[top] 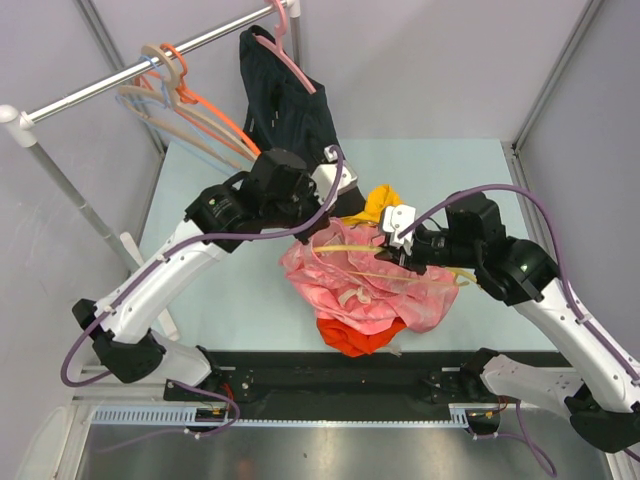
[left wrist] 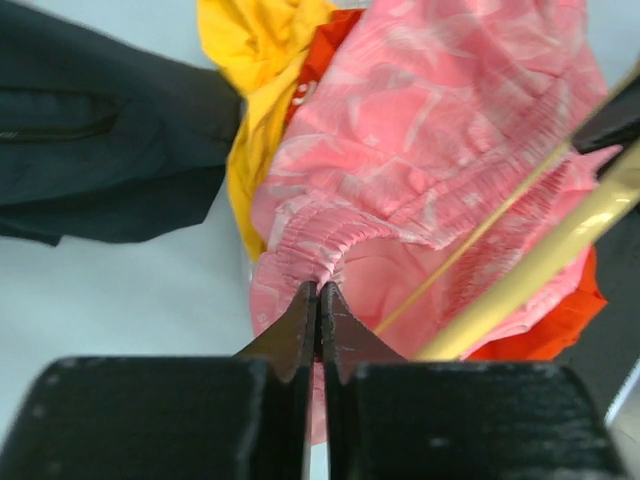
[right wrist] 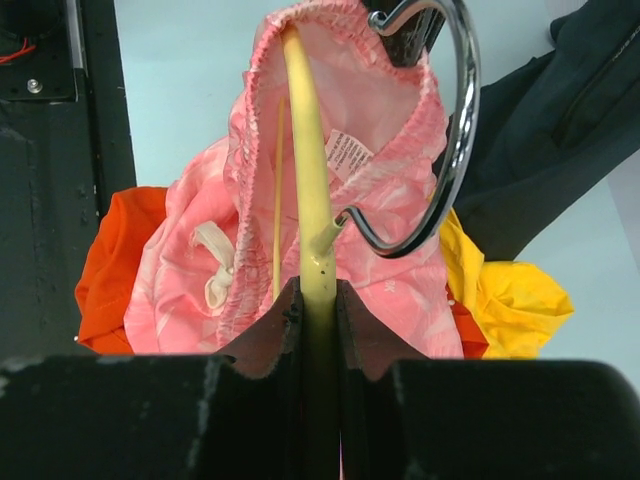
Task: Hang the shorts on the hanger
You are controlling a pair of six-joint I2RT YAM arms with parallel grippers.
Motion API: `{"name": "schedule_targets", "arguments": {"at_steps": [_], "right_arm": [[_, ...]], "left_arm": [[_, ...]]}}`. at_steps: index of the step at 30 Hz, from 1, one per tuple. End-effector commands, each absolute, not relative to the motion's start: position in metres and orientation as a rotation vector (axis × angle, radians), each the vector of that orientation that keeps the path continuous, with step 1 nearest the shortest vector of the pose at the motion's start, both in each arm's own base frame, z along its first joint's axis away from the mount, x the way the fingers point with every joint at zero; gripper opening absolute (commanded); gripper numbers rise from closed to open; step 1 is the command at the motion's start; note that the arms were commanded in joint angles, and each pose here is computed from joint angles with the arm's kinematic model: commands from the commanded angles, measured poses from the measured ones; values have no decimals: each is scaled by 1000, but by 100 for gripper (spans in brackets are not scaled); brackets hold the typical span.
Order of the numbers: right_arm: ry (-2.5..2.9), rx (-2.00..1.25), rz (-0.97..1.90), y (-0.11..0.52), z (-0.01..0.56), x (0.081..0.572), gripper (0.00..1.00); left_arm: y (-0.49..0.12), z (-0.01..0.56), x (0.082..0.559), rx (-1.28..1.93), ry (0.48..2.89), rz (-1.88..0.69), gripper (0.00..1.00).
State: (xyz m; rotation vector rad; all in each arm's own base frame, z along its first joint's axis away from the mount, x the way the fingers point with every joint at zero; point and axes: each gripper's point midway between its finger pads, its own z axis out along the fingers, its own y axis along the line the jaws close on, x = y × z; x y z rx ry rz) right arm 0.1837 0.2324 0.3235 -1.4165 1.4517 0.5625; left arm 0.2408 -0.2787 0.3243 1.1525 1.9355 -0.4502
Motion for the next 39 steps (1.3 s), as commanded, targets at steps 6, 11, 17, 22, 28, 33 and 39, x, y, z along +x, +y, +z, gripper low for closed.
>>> {"name": "schedule_targets", "arguments": {"at_steps": [6,11,17,22,28,33,39], "right_arm": [[1267,-1377,623,248,349,179,0],[1264,-1385,635,249,344,179,0],[1238,-1388,652,252,347,178,0],[1194,-1396,660,254,352,175,0],[1171,-1401,659,254,356,171,0],[1163,-1395,653,254,359,171,0],[1272,-1209,650,233,377,169,61]], "left_arm": [[-262,366,201,1272,1713,-654,80],[-223,367,188,1289,1633,-589,91],[-203,320,170,1455,1633,-519,93],[-223,308,184,1491,1518,-492,94],[-253,285,185,1615,1445,-454,87],[-271,281,180,1616,1445,-517,23],[-267,296,195,1429,1549,-574,0]]}}
